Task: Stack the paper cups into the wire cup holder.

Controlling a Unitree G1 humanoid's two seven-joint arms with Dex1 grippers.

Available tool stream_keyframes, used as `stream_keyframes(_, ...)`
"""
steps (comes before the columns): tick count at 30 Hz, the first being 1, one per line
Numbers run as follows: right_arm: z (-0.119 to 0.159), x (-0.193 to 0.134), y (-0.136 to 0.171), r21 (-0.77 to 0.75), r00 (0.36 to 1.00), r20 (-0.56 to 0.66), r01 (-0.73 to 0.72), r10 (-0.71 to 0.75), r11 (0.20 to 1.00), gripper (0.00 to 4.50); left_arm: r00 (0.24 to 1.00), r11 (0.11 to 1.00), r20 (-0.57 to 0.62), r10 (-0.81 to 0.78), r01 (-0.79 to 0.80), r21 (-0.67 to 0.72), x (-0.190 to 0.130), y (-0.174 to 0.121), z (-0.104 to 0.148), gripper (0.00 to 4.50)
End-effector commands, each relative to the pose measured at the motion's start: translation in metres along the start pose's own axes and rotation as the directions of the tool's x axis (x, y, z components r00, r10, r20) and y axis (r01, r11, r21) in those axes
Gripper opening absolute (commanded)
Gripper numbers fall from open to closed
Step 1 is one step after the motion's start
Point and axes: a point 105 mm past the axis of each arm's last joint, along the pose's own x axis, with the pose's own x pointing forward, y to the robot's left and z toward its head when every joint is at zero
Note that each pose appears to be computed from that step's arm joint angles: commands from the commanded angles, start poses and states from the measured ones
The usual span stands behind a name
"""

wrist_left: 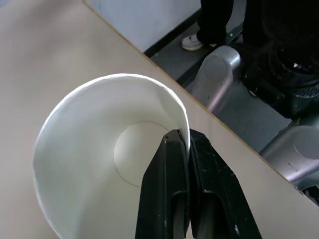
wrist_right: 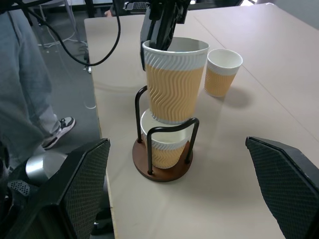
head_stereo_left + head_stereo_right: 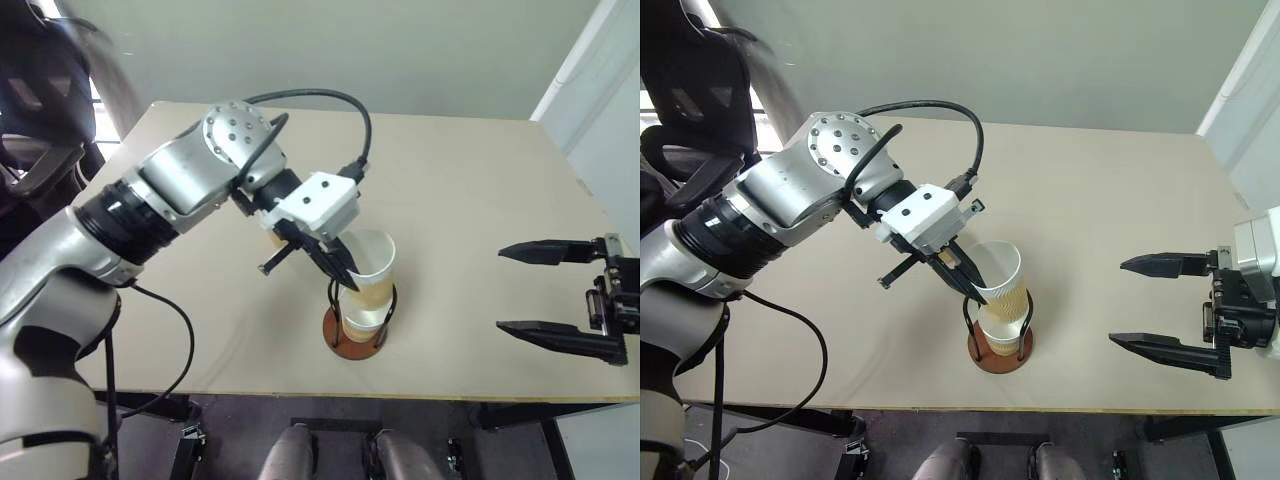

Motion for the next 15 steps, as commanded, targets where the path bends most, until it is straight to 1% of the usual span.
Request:
stream_keyframes(1,0.0079,-0.0021,0.0027,-0.041,1.000,0.013,0.021,-0.020,0.999,4.50,0.999,0.997,-0.005,-0.048,0.048,0.053,-0.0002,-0.0007,0.0091,0.04)
stream_keyframes(7,0.0085,-0.0044,0.0033,-0.044,0.999,0.010,0.042,-0.042,0.998,4.50,0.997,0.995,-0.018,-0.072,0.073,0.061,0.0039,-0.0010,0.0080,0.04)
stream_keyframes(15,0.0087,-0.0048,0.0034,-0.045,0.999,0.010,0.050,-0.049,0.998,4.50,0.997,0.997,-0.062,-0.044,0.048,0.062,0.0007,0.0052,-0.0005,0.04)
